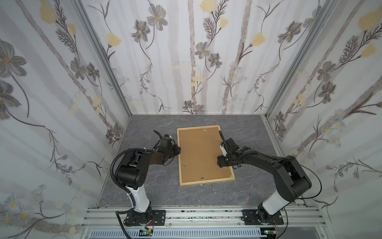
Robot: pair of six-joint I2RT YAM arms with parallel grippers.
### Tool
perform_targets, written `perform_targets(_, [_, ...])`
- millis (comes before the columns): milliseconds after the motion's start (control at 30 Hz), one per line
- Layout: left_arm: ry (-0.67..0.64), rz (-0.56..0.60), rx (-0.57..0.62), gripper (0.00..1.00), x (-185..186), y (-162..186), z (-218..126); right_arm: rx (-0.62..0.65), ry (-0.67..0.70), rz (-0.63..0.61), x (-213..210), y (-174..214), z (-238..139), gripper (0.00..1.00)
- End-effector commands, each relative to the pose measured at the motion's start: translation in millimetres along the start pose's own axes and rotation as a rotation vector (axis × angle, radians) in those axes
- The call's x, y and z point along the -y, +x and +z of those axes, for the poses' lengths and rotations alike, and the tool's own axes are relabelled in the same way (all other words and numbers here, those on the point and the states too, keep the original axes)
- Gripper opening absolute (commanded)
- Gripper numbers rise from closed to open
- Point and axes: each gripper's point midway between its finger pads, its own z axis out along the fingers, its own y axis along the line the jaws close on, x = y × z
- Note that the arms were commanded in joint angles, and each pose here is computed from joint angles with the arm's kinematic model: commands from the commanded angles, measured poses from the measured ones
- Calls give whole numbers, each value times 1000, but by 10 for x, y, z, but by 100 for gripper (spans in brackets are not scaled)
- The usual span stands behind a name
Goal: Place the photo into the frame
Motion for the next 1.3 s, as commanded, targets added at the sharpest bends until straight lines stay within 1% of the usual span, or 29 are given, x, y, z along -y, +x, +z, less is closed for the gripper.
perform_targets(0, [-352, -67, -134, 10, -819, 449, -145, -363, 160, 60, 360, 934, -77, 69])
perform_targets(167, [-342, -74, -138, 10, -811, 465, -129, -319, 143, 56, 293, 747, -125, 69])
perform_targets(233, [-339, -76, -138, 10, -807, 464, -127, -290, 129, 52, 244, 617, -163, 71])
perform_targets(333, [-337, -74, -138, 10, -801, 464, -125, -215, 70, 38, 76, 321, -276, 77])
perform_targets(467, [-332, -76, -138, 12, -788, 454, -123, -89, -21, 2, -210, -108, -511, 90])
perform_targets(533, [-319, -77, -139, 14, -755, 441, -120, -11, -62, -17, -359, -315, -658, 94])
perform_targets(633, [-304, -75, -137, 17, -711, 422, -129, 47, -91, -26, -452, -472, -768, 98])
perform_targets(700, [-298, -70, -136, 18, -694, 406, -134, 49, -102, -35, -482, -470, -767, 99])
perform_targets(767, [-298, -66, -136, 19, -684, 396, -143, 24, -116, -34, -503, -403, -723, 99])
perform_targets(967, [-295, -66, -142, 19, -687, 414, -130, -103, -145, -11, -554, 25, -441, 100])
perform_targets(1067, [-297, -67, -143, 19, -698, 420, -125, -142, -140, -3, -556, 185, -346, 100])
perform_targets(1267, [-305, -65, -153, 18, -731, 458, -104, -157, -105, 32, -500, 219, -238, 100])
